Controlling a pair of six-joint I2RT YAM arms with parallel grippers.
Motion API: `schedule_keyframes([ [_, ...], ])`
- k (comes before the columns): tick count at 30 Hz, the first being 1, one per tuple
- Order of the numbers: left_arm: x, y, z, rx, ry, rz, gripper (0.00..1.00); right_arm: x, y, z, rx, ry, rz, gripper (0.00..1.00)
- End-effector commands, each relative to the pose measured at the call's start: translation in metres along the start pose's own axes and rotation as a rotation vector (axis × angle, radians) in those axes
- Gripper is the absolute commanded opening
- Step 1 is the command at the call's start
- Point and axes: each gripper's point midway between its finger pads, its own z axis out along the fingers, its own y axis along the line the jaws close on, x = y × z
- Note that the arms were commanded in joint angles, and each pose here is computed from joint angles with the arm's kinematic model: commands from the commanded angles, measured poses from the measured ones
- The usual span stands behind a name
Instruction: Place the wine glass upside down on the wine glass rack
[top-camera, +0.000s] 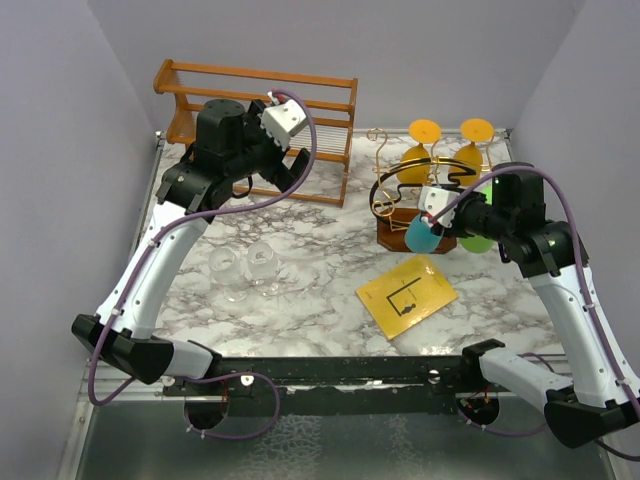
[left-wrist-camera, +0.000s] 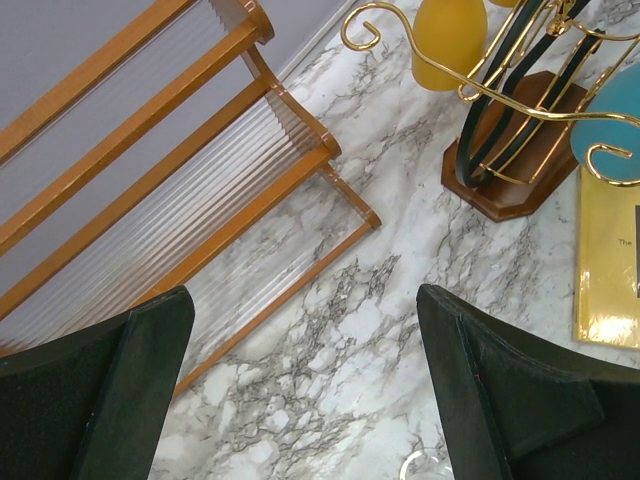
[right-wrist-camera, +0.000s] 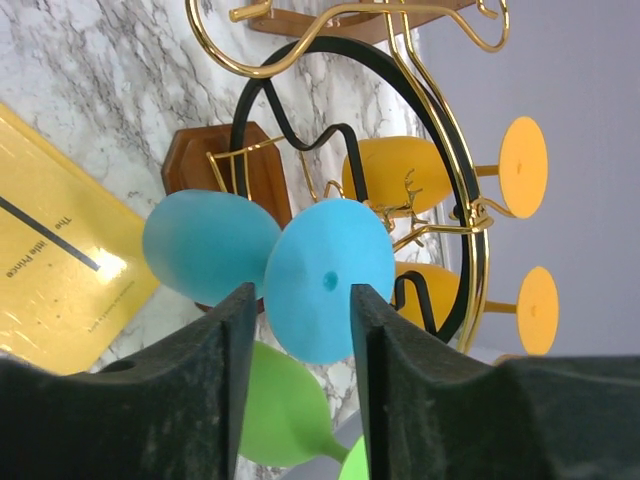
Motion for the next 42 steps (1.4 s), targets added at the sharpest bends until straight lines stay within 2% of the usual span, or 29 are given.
schedule_keyframes([
  [1, -0.007, -0.002, -0.013, 0.004, -0.026, 0.023, 0.97, -0.011, 0.015, -0.001, -0.053, -0.061, 0.025, 0.47],
  [9, 0.009, -0.013, -0.020, 0.058, 0.023, 0.085, 0.96, -0.042, 0.029, -0.012, -0.128, -0.208, 0.057, 0.74],
  [14, 0.034, -0.028, -0.036, 0.142, 0.112, 0.170, 0.96, -0.073, 0.029, -0.025, -0.153, -0.343, 0.069, 0.84],
  [20, 0.091, -0.054, -0.067, 0.274, 0.292, 0.268, 0.96, -0.094, 0.027, -0.028, -0.177, -0.443, 0.092, 0.87],
  [30, 0.172, -0.054, -0.073, 0.275, 0.550, 0.270, 0.93, -0.094, 0.023, -0.022, -0.182, -0.444, 0.101, 0.87],
  [37, 0.202, -0.047, -0.065, 0.257, 0.702, 0.223, 0.71, -0.091, 0.023, -0.022, -0.175, -0.428, 0.103, 0.87],
  [42, 0.215, -0.043, -0.057, 0.252, 0.755, 0.211, 0.60, -0.089, 0.025, -0.021, -0.173, -0.424, 0.101, 0.87],
])
